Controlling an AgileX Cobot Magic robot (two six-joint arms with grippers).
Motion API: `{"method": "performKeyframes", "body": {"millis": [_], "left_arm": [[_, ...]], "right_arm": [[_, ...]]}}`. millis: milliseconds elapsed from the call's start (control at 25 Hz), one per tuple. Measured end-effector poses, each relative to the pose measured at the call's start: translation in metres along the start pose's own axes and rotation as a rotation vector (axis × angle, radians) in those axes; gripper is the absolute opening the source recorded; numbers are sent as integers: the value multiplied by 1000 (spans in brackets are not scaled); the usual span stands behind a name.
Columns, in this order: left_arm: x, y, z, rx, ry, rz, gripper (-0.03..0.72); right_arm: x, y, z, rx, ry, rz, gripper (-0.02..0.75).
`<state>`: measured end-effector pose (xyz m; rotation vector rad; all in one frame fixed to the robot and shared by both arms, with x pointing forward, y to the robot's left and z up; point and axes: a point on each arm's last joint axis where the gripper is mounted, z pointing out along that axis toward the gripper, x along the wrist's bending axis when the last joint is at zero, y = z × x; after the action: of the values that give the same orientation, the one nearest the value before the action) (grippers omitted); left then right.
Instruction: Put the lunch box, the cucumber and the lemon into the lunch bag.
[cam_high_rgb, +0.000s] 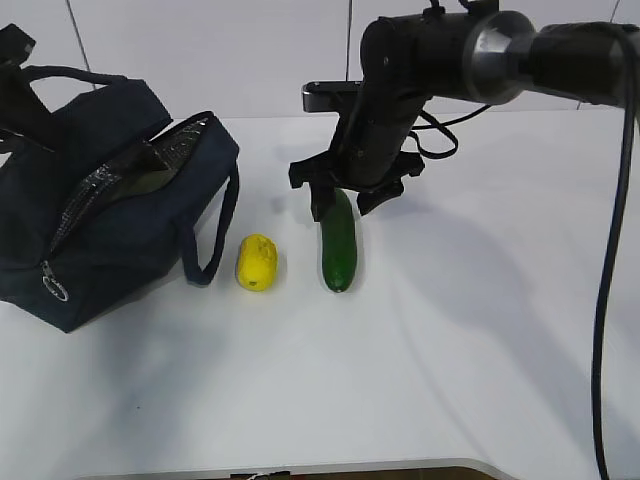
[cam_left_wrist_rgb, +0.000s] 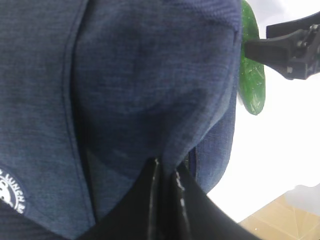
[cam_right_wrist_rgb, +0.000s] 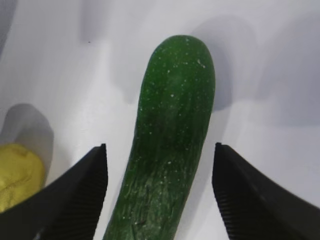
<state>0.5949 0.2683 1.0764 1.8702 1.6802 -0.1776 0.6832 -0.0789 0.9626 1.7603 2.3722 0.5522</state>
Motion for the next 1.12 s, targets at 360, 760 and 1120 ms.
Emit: {"method": "performKeyframes", "body": {"millis": [360, 760, 1120], "left_arm": [[0, 0, 0, 0, 0, 0, -10], [0, 0, 0, 1, 2, 1, -10], [1, 0, 0, 3, 10, 5, -10]], "right_arm": [[-1, 3, 3, -31, -8, 7, 521], [9, 0, 9, -21, -8, -15, 521], [8, -1, 11, -19, -36, -38, 521]]}}
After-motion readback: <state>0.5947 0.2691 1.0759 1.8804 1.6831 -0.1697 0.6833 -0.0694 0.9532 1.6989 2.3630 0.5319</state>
